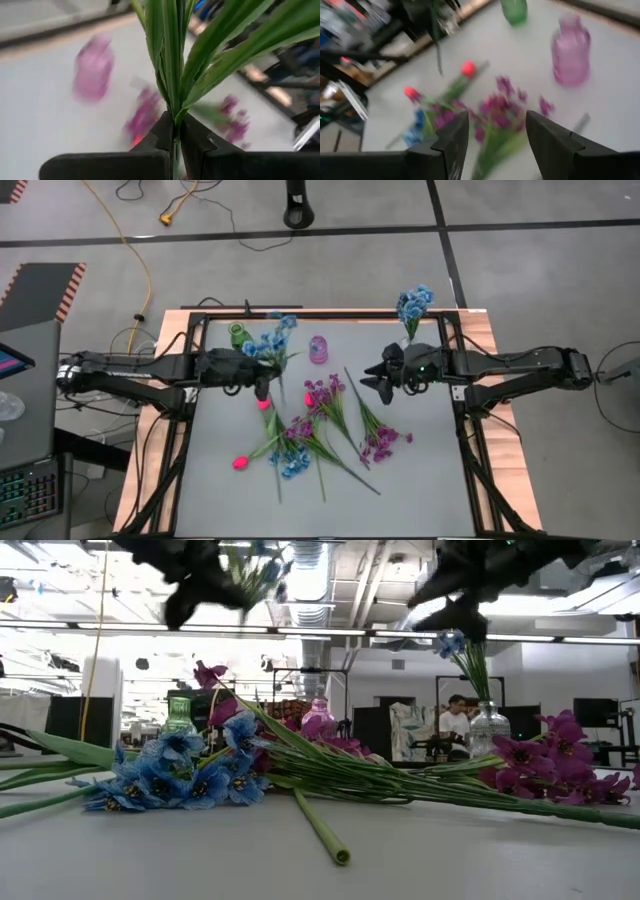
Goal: Sort flowers into vase by color
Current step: Put the left blue flowers into the transparent vase
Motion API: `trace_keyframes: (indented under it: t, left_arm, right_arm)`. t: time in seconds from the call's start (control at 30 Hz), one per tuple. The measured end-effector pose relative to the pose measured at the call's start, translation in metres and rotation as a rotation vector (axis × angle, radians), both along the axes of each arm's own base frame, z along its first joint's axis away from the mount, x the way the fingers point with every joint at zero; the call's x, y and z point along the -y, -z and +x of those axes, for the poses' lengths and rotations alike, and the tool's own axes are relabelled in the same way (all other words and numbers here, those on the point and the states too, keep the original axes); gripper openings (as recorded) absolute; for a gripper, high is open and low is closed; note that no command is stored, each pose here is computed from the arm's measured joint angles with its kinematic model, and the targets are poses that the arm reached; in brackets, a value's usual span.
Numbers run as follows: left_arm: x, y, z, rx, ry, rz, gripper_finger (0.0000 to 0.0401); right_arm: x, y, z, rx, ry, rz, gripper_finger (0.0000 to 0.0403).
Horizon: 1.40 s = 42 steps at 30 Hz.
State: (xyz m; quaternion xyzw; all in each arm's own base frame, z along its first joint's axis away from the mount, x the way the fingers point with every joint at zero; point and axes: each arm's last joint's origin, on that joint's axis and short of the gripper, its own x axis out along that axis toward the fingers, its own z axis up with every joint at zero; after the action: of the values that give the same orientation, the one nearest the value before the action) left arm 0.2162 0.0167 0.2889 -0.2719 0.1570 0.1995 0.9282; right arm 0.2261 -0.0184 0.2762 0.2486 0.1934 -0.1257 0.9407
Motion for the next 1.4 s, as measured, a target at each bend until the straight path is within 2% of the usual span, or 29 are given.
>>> trace_keyframes:
  t: [0.2,0.3,0.47,0.67,0.9,1.03,1.23,1.4]
  left_arm:
    - [0.000,-0.004,0.033,0.166,0.101,0.156,0.0003]
    - [0.000,0.000,0.050,0.228,0.147,0.184,0.0003]
    - [0.002,0.016,0.076,0.295,0.224,0.174,0.0003]
    - [0.004,0.031,0.110,0.260,0.303,0.161,0.0003]
    - [0.013,0.038,0.156,0.238,0.412,0.194,0.0003]
    - [0.017,0.036,0.170,0.236,0.444,0.204,0.0003]
    - [0.018,0.036,0.173,0.213,0.448,0.203,0.0003]
    - [0.018,0.036,0.173,0.208,0.443,0.201,0.0008]
  right_arm:
    - [0.000,-0.014,0.005,0.151,-0.002,-0.013,0.0223]
    - [0.000,-0.019,0.007,0.203,-0.005,-0.020,0.0223]
    - [-0.008,-0.024,0.011,0.271,-0.056,-0.066,0.0223]
    - [-0.021,-0.026,0.016,0.314,-0.114,-0.087,0.0223]
    - [-0.031,-0.014,0.025,0.264,-0.155,-0.080,0.0223]
    - [-0.038,-0.009,0.029,0.243,-0.180,-0.076,0.0223]
    - [-0.045,-0.006,0.030,0.227,-0.205,-0.075,0.0220]
    - [-0.046,-0.006,0.030,0.230,-0.207,-0.077,0.0182]
